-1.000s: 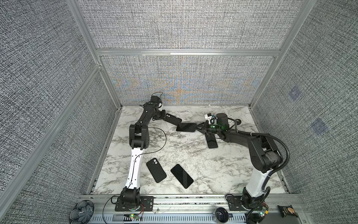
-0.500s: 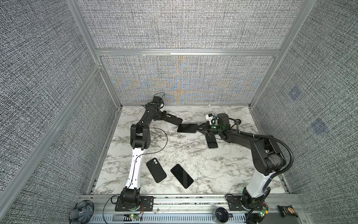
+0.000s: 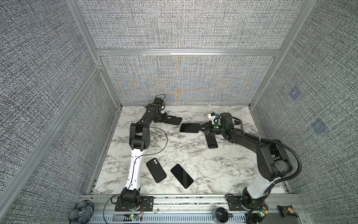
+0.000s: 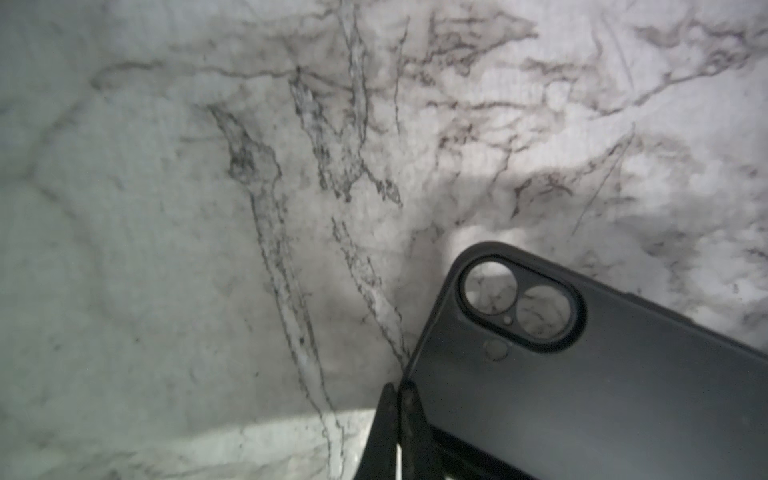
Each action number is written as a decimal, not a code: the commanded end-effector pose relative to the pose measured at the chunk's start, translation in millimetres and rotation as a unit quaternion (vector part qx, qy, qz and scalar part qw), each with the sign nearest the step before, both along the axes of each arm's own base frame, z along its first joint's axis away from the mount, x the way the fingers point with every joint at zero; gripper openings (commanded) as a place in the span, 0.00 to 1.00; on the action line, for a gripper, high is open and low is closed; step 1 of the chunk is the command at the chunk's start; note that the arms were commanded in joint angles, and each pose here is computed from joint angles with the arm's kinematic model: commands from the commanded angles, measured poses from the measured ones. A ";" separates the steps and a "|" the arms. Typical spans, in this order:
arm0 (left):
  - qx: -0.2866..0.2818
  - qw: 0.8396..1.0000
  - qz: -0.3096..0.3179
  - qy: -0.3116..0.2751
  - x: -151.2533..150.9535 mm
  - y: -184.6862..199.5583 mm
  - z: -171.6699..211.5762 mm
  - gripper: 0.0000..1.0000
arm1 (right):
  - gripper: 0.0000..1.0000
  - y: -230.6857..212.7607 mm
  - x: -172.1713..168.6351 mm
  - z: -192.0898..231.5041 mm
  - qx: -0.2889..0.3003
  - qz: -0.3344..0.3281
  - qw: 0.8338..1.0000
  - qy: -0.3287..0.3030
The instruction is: Put the phone into the phone case
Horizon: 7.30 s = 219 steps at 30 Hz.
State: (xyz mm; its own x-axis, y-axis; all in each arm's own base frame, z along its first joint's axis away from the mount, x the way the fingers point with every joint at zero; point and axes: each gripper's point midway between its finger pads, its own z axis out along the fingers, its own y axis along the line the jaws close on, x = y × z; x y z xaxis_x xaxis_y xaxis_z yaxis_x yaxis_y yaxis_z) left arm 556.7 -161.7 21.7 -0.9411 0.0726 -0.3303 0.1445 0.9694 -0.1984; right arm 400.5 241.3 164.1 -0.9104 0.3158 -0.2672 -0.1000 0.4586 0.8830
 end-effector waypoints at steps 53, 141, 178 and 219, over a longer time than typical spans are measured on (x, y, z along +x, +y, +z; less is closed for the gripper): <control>-0.016 0.989 0.143 0.039 -229.5 -38.8 11.6 0.15 | 0.00 -8.0 -105.0 12.6 -0.023 0.093 0.995 -0.017; -0.174 0.973 0.087 0.122 -234.5 -51.1 1.6 0.52 | 0.00 58.7 -65.7 -111.2 -0.010 0.114 0.984 0.137; -0.143 0.981 0.117 0.065 -213.0 -22.8 14.3 0.51 | 0.00 61.0 -68.5 -136.1 -0.037 0.133 0.977 0.164; -0.168 0.976 0.101 0.093 -232.5 -39.1 0.4 0.51 | 0.23 59.0 -65.7 -134.9 -0.129 0.146 0.971 0.142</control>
State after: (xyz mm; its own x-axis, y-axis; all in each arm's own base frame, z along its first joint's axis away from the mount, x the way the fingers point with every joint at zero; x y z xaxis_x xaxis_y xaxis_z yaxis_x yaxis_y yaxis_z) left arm 336.1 -203.2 25.8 -0.9634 -0.2055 -0.1720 -0.0872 0.8473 -0.5240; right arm 338.5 308.7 34.5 -0.9994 -0.0096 -0.0327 -0.0318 0.6070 0.7941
